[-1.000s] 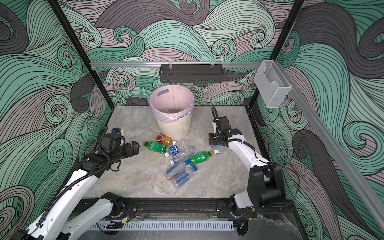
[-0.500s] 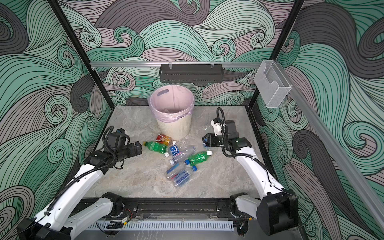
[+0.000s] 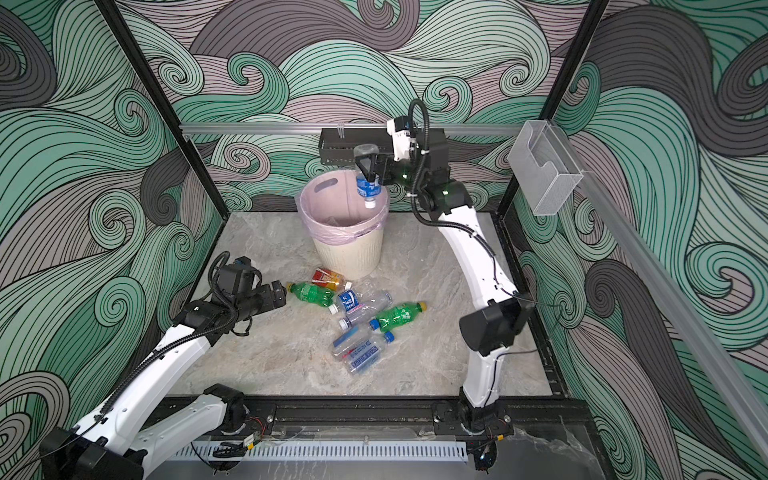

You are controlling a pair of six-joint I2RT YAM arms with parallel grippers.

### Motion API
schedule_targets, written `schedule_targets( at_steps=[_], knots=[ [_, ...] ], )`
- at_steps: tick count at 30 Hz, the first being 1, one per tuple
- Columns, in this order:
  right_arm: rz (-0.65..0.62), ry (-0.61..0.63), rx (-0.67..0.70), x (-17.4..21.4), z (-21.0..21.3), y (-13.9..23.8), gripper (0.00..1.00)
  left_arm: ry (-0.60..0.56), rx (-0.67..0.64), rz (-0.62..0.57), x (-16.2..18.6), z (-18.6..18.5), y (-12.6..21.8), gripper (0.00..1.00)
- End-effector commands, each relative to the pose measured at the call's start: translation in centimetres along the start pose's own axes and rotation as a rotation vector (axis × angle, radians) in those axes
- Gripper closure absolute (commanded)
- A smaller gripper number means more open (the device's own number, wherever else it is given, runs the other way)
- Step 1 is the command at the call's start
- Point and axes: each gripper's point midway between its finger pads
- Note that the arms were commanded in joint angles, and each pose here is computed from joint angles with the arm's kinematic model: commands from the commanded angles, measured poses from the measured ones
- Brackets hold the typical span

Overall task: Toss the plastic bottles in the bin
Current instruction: 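Open the right gripper over the bin to drop the clear bottle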

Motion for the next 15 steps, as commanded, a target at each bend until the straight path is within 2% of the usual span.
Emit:
schedule_targets(
  at_steps=[1,5,9,15],
  knots=[
    [0.075,-0.022,0.028,1.5,-0.4,-0.3,0.08,0.042,0.011,0.008,0.1,-0.1,-0.3,0.05],
    [0.083,0.026,0.056,2.8,-0.2,1.8,0.06,0.044,0.012,0.015,0.4,0.0,-0.8,0.04],
    [0.044,0.079,0.061,4.3,0.9,5.5,0.01,0.059,0.011,0.029,0.3,-0.3,-1.5,0.04],
    [0.132,0.122,0.139,10.3,0.8,11.2,0.00,0.144,0.040,0.077,0.4,-1.6,-3.5,0.04]
  ],
)
Point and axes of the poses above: each gripper's point midway between its finger pads, its own y axis back along the fingers, its own z axis along the line the jaws close on, x = y × z, and after that the axes turned 1 degree about y, right-handed
